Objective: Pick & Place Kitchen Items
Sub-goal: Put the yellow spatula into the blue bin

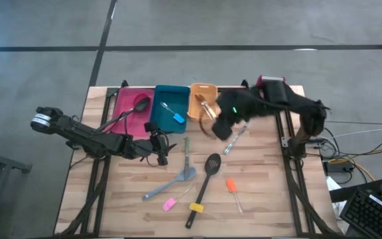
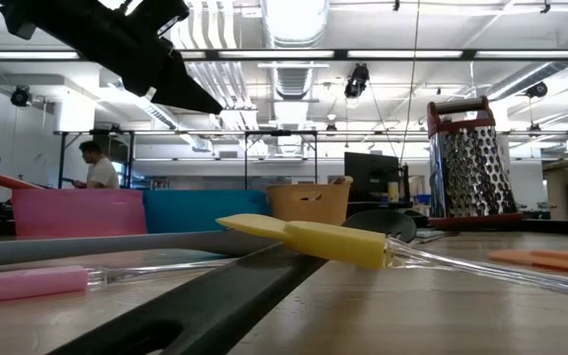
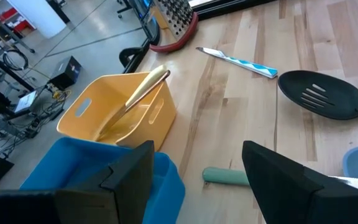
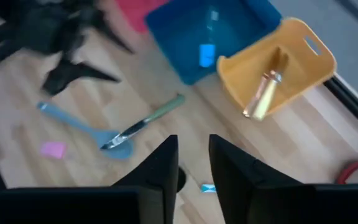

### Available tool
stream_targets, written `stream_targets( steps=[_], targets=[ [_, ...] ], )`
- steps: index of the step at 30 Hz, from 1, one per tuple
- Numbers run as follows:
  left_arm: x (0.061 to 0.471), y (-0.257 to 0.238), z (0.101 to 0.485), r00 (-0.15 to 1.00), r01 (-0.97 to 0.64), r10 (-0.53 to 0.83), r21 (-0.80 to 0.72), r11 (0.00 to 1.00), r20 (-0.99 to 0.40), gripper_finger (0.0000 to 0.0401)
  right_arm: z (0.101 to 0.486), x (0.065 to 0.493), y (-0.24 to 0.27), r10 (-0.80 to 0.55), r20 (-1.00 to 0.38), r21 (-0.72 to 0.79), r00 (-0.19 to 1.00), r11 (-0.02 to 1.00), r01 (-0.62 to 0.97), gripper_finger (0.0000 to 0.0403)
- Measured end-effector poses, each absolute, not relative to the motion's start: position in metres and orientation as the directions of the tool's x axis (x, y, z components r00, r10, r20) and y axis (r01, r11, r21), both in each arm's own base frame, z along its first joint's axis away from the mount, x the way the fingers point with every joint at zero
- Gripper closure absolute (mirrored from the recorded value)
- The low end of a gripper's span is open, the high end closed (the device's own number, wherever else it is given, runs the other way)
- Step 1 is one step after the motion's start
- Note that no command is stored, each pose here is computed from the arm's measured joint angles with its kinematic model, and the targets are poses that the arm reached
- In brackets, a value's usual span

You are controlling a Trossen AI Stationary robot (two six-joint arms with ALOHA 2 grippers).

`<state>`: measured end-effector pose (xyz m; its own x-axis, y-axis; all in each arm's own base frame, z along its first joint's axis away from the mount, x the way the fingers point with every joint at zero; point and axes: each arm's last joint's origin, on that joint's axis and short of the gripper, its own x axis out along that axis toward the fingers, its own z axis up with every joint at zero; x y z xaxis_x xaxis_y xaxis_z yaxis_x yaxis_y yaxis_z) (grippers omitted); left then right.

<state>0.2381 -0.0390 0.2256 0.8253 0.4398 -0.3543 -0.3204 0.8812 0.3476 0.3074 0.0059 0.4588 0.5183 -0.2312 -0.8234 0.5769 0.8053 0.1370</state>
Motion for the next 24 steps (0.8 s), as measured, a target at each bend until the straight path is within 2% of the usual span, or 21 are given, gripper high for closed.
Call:
stream_targets(
  steps=[8,15,24],
  targets=[
    [0.238,-0.039,0.225,0.823,-0.321,0.441,0.346,0.882,-0.358,0.0153,0.458,0.295,0.093,-0.234,-0.777,0.022,0.584,0.918,0.396,0.0359],
    [0.238,-0.039,0.225,0.823,-0.32,0.44,0.346,0.882,-0.36,0.0153,0.432,0.291,0.167,-0.221,-0.778,-0.091,0.588,0.966,0.243,0.0376],
    [0.237,-0.039,0.224,0.821,-0.322,0.438,0.337,0.885,-0.367,0.0153,0.367,0.296,0.243,-0.297,-0.797,-0.241,0.526,0.955,0.175,0.0353]
  ],
)
